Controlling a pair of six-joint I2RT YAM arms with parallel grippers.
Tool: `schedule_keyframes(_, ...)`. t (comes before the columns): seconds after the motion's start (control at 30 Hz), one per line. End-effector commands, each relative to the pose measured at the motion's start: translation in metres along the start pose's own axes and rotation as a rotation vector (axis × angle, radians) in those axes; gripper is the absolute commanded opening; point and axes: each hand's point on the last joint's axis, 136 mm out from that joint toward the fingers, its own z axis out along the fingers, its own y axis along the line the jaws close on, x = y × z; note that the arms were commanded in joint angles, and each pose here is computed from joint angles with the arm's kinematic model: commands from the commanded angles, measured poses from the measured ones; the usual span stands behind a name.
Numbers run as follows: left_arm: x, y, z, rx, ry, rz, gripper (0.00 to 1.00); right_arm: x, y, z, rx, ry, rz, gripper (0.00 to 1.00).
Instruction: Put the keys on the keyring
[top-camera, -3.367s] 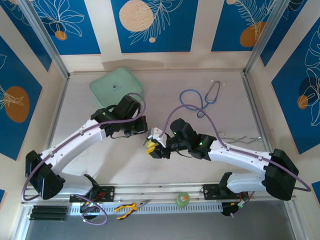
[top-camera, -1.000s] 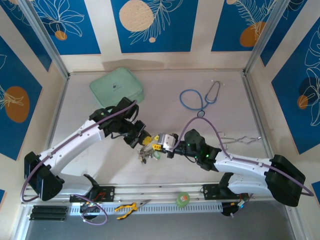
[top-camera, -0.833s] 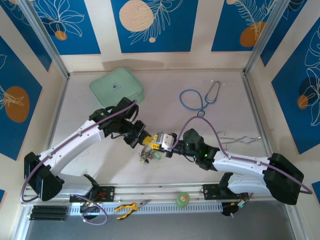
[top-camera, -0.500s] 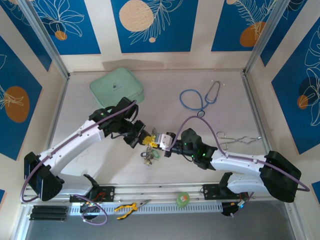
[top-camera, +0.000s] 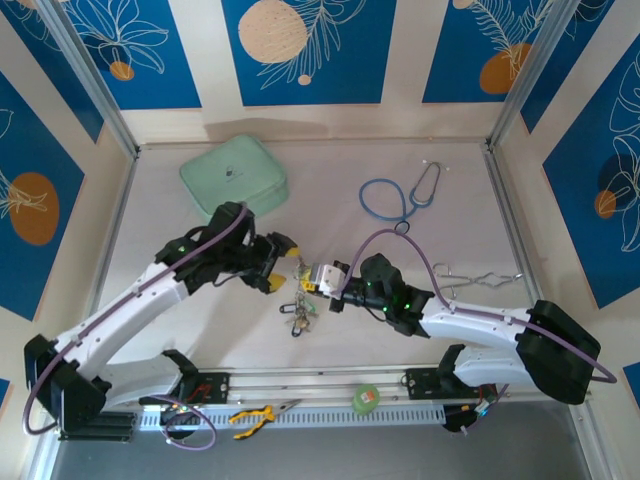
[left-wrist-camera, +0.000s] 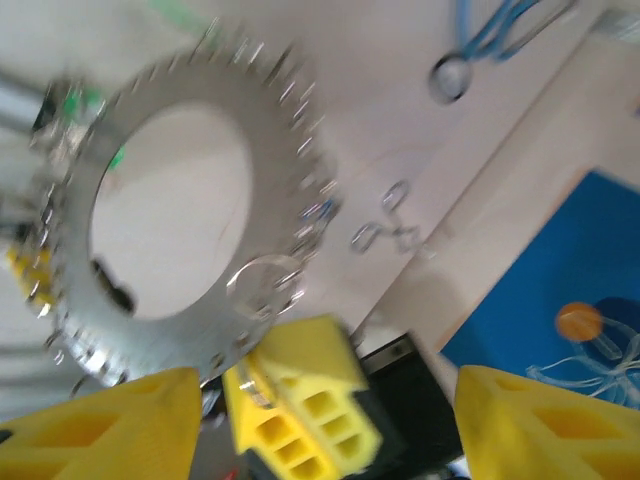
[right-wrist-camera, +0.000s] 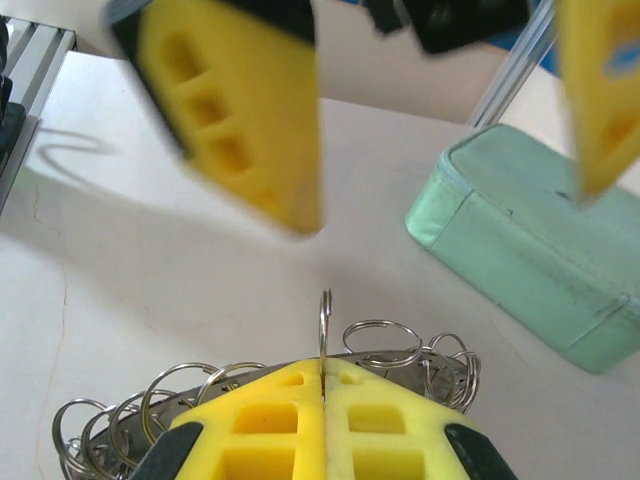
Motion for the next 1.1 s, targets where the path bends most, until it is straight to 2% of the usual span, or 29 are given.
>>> schedule_keyframes(0.0,-0.041,-0.028,-0.017,0.141,-0.203,0.216,0.68,-0.023,-0.007,-0.004,-0.018,-0.048,0.022,0.0)
schedule_keyframes(0.03,-0.046,-0.031,-0.023,0.144,-0.241,0.31,0.68,-0.023,-0.007,-0.005,-0.025,-0.043,0.03,0.0)
schedule_keyframes(0.17,-0.054,-0.047,-0.048,0.093,-0.402,0.895,0.65,-0.019,-0.007,-0.008,-0.061,-0.01,0.06,0.0)
schedule_keyframes(0.23,-0.051,-0.051,-0.052,0.09,-0.441,1.163,0.57,-0.018,-0.007,-0.008,-0.077,0.001,0.072,0.0)
schedule_keyframes(0.37,-0.009,-0.03,-0.034,0.196,-0.34,1.802,0.42,-0.02,-0.006,-0.009,-0.101,0.018,0.085,0.0)
schedule_keyframes(0.4,0.005,-0.018,-0.029,0.252,-0.297,1.943,0.42,-0.02,-0.006,-0.009,-0.104,0.022,0.086,0.0)
schedule_keyframes(0.47,0.017,-0.002,-0.023,0.309,-0.263,2.114,0.42,-0.019,-0.006,-0.009,-0.11,0.03,0.087,0.0)
schedule_keyframes(0.6,0.029,0.012,-0.009,0.376,-0.166,2.247,0.41,-0.018,-0.003,-0.008,-0.129,0.041,0.087,0.0)
schedule_keyframes(0.73,0.04,0.022,0.008,0.427,-0.059,2.299,0.43,-0.016,-0.001,-0.008,-0.14,0.051,0.083,0.0)
schedule_keyframes(0.9,0.047,0.035,0.031,0.426,0.053,2.348,0.44,-0.012,0.003,-0.008,-0.151,0.062,0.089,0.0)
schedule_keyframes(1.0,0.046,0.04,0.042,0.419,0.087,2.365,0.39,-0.008,0.003,-0.009,-0.148,0.069,0.092,0.0)
schedule_keyframes(1.07,0.046,0.041,0.047,0.414,0.094,2.376,0.29,-0.007,0.004,-0.008,-0.15,0.072,0.093,0.0)
